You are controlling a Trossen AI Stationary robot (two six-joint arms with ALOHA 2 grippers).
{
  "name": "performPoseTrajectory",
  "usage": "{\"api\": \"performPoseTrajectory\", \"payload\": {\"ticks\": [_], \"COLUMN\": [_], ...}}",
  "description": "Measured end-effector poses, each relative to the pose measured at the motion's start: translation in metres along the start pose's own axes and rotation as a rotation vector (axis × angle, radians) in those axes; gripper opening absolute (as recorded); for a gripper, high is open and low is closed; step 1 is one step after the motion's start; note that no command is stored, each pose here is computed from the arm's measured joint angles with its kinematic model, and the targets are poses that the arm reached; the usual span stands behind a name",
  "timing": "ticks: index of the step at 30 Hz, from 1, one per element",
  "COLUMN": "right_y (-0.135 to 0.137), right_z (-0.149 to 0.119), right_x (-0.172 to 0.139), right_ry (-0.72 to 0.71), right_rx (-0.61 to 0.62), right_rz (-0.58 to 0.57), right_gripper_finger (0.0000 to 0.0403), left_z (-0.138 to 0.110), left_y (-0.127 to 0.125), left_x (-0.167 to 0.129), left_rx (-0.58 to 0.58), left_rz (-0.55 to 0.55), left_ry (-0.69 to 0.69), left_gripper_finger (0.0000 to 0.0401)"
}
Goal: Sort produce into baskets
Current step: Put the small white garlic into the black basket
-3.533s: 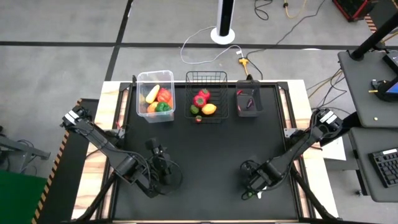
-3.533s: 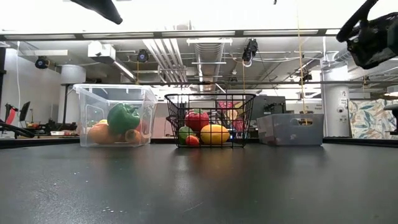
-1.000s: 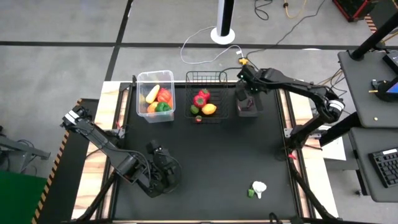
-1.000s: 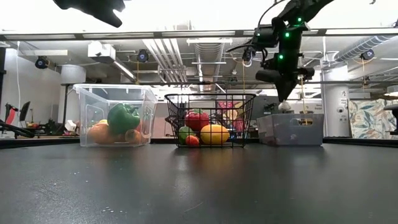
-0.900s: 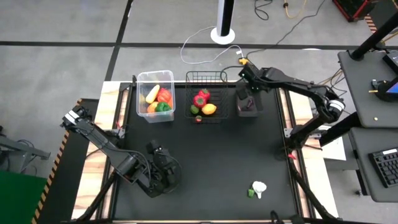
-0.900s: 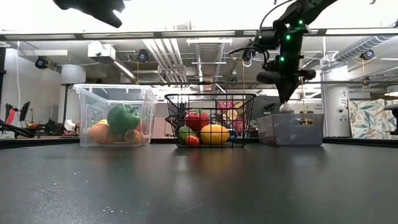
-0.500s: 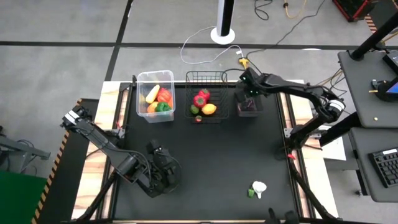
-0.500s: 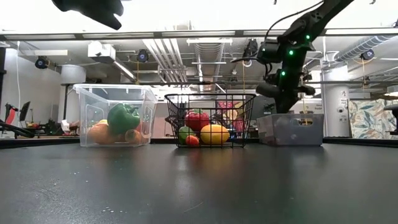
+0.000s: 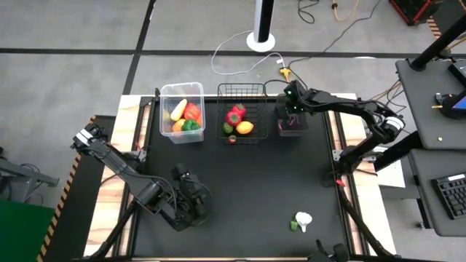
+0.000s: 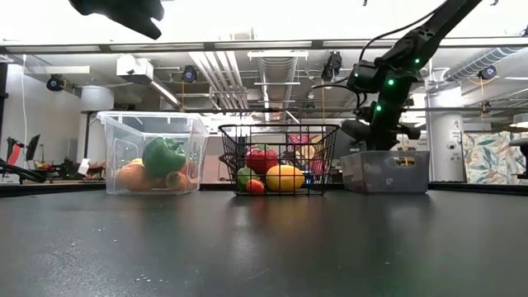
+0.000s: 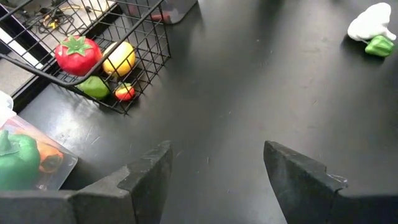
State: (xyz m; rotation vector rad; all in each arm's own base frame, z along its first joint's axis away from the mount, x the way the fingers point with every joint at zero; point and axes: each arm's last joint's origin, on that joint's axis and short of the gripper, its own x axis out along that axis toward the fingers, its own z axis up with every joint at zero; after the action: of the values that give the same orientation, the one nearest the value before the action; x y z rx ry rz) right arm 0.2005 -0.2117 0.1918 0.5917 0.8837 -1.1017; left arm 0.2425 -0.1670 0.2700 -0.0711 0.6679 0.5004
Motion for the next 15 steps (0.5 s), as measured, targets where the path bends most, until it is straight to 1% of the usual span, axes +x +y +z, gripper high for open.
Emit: {"api": "performPoseTrajectory", "payload": {"ticks": [12, 15], "right_y": [-0.0020, -0.0021], "right_z": [-0.0085, -0.0086], "right_x": [0.0057, 0.0058], "right_ry": [0.009, 0.008], "right_rx": [0.001, 0.011], "right_rz": [-0.012, -0.012], "right_gripper_finger": [0.0027, 0.0033], "left_z": [0.0002, 0.0002], "left_y": [-0.0003, -0.0003], "left_x": [0.0000, 0.0000], "left_rx": [-0.003, -0.003], "left_rz": [-0.002, -0.002], "left_ry": [-0.002, -0.002], "left_gripper_finger": [0.0236, 0.0236]}}
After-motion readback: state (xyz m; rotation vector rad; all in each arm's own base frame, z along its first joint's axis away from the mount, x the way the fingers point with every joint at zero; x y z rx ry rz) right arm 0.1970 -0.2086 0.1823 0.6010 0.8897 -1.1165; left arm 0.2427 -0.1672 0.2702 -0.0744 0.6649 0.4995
